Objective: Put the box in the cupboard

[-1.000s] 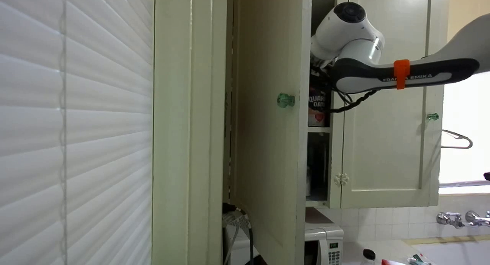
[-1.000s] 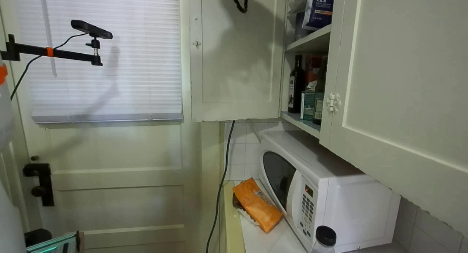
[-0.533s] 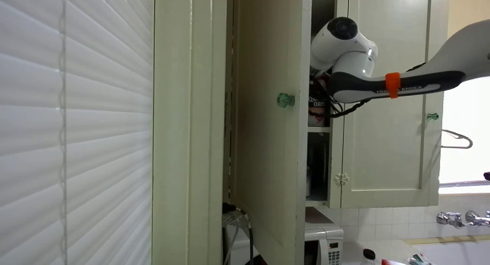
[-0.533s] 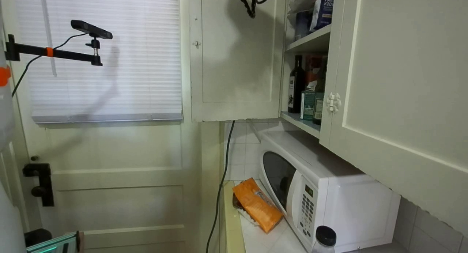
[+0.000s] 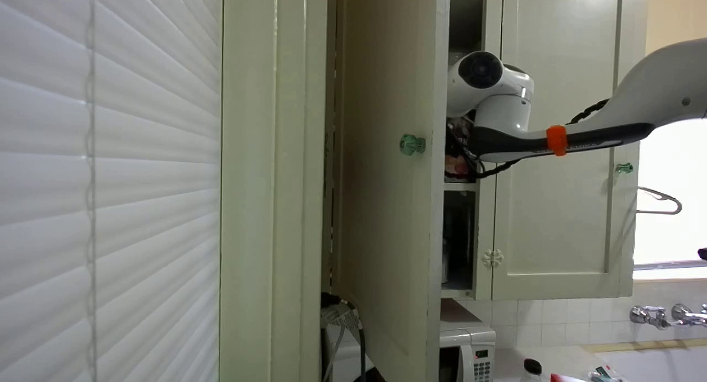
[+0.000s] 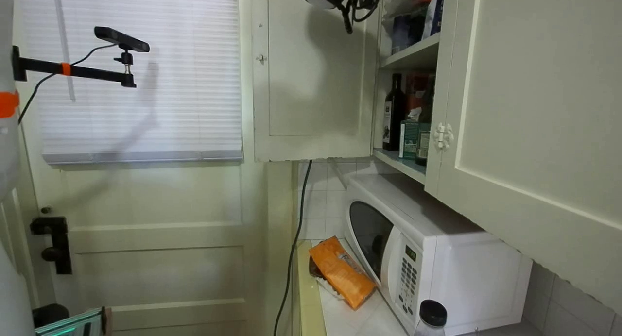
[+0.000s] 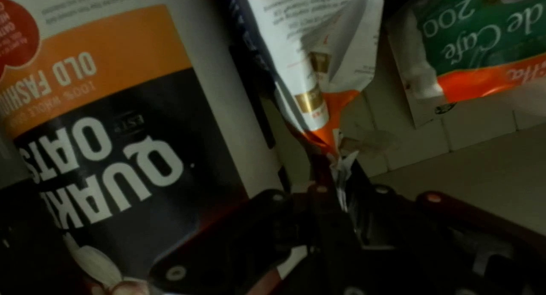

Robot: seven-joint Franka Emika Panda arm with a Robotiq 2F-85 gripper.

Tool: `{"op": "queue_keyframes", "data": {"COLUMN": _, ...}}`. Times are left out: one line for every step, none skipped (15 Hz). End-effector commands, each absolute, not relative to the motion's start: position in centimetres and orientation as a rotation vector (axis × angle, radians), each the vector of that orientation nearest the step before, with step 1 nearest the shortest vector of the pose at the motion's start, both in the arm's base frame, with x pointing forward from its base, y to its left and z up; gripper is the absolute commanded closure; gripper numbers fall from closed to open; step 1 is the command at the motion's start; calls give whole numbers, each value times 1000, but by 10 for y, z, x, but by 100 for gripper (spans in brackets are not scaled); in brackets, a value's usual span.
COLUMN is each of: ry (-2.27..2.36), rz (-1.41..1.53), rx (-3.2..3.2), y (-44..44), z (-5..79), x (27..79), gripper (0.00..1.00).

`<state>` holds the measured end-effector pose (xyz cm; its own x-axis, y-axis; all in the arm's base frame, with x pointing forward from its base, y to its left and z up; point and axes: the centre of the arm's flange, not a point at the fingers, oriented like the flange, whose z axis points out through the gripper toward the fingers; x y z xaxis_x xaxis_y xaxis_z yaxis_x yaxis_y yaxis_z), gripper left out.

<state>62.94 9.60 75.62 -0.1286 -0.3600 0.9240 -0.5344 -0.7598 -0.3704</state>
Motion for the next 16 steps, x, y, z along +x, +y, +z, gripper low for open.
{"op": "queue_keyframes", "data": {"ry": -979, "rz": 2095, "rx": 1894, "y": 95, "z": 744, "x": 630, "gripper": 97}}
{"op": "queue_keyframes", "data": {"ry": -963, "rz": 2094, "rx": 1892, "y": 96, "z": 742, "x": 630, "gripper": 97}}
{"op": "queue_keyframes", "data": {"ry": -949, "rz": 2095, "rx": 1891, "y": 96, "z": 740, "x": 630, "gripper": 97}}
{"op": "queue_keyframes", "data": {"ry": -940, "rz": 2090, "rx": 1895, "y": 97, "z": 738, "x": 630, "gripper": 97}}
{"op": "queue_keyframes", "data": {"ry": -922, "rz": 2105, "rx": 1874, "y": 98, "z": 736, "x": 631, "gripper": 97}}
{"op": "queue_keyframes", "data": {"ry": -910, "rz": 2115, "rx": 1857, "y": 98, "z": 735, "x": 632, "gripper": 97}}
{"op": "queue_keyframes", "data": {"ry": -899, "rz": 2126, "rx": 1840, "y": 99, "z": 734, "x": 633, "gripper": 97}}
{"op": "queue_keyframes", "data": {"ry": -893, "rz": 2131, "rx": 1829, "y": 99, "z": 733, "x": 634, "gripper": 97}}
{"op": "queue_keyframes", "data": {"ry": -885, "rz": 2129, "rx": 1825, "y": 99, "z": 733, "x": 634, "gripper": 97}}
{"op": "queue_keyframes", "data": {"ry": -880, "rz": 2130, "rx": 1828, "y": 100, "z": 732, "x": 633, "gripper": 97}}
{"op": "queue_keyframes", "data": {"ry": -884, "rz": 2108, "rx": 1861, "y": 101, "z": 731, "x": 632, "gripper": 93}}
{"op": "queue_keyframes", "data": {"ry": -892, "rz": 2090, "rx": 1883, "y": 102, "z": 731, "x": 632, "gripper": 64}}
{"op": "queue_keyframes", "data": {"ry": -894, "rz": 2071, "rx": 1893, "y": 103, "z": 733, "x": 630, "gripper": 67}}
{"op": "queue_keyframes", "data": {"ry": -899, "rz": 2063, "rx": 1901, "y": 103, "z": 735, "x": 629, "gripper": 65}}
{"op": "queue_keyframes", "data": {"ry": -903, "rz": 2045, "rx": 1919, "y": 105, "z": 738, "x": 626, "gripper": 60}}
{"op": "queue_keyframes", "data": {"ry": -914, "rz": 2025, "rx": 1952, "y": 107, "z": 743, "x": 622, "gripper": 53}}
